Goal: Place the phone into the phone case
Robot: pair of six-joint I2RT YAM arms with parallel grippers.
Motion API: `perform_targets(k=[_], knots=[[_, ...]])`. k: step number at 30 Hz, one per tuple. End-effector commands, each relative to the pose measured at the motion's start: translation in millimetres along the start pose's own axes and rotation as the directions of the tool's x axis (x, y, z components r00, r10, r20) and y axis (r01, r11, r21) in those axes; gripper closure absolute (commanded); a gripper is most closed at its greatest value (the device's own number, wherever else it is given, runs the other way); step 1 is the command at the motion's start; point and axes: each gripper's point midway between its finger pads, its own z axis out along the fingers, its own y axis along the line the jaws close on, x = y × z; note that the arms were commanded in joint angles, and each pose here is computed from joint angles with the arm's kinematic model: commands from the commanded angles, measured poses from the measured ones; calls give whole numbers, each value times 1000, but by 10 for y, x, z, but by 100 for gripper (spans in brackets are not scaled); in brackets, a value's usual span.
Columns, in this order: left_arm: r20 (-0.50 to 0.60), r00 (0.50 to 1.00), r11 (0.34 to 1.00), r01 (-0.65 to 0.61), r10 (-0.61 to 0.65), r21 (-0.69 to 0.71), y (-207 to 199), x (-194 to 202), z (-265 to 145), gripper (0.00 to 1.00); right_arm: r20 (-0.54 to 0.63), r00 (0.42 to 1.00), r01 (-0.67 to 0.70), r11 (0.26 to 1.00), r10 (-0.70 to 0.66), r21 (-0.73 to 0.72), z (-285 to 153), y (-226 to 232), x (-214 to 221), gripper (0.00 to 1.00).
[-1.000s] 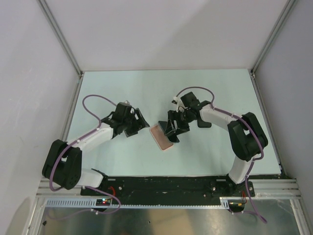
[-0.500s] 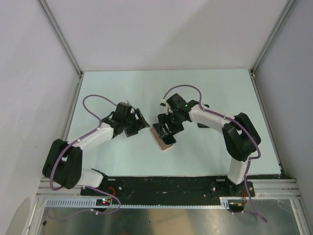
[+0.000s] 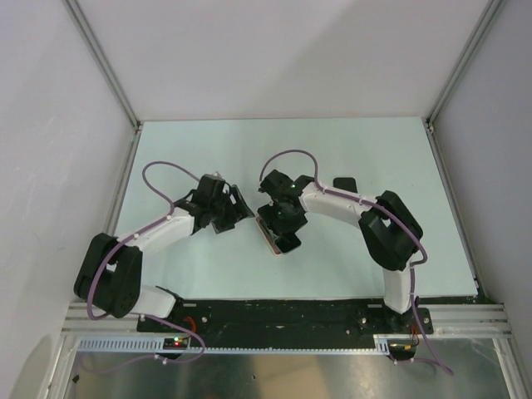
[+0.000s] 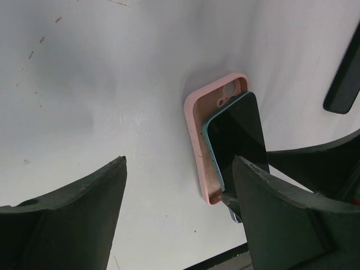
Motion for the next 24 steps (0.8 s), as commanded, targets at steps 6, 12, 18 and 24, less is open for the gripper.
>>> perform_targets(k=[6, 12, 18, 24], knots=[[20, 1000, 999, 7, -7, 33, -110, -97, 1, 20, 13, 999, 42, 992, -44, 117, -12, -58, -156, 81], [19, 1000, 999, 8, -9, 33, -112, -100, 2, 20, 1, 999, 33, 993, -34, 115, -4, 35, -156, 80], [17, 1000, 999, 8, -9, 33, -114, -102, 12, 20, 14, 1000, 24, 994, -25, 108, -70, 101, -192, 79], [17, 1000, 999, 9, -9, 37, -129, -107, 5, 20, -11, 1000, 15, 994, -14, 105, -32, 124, -153, 79]])
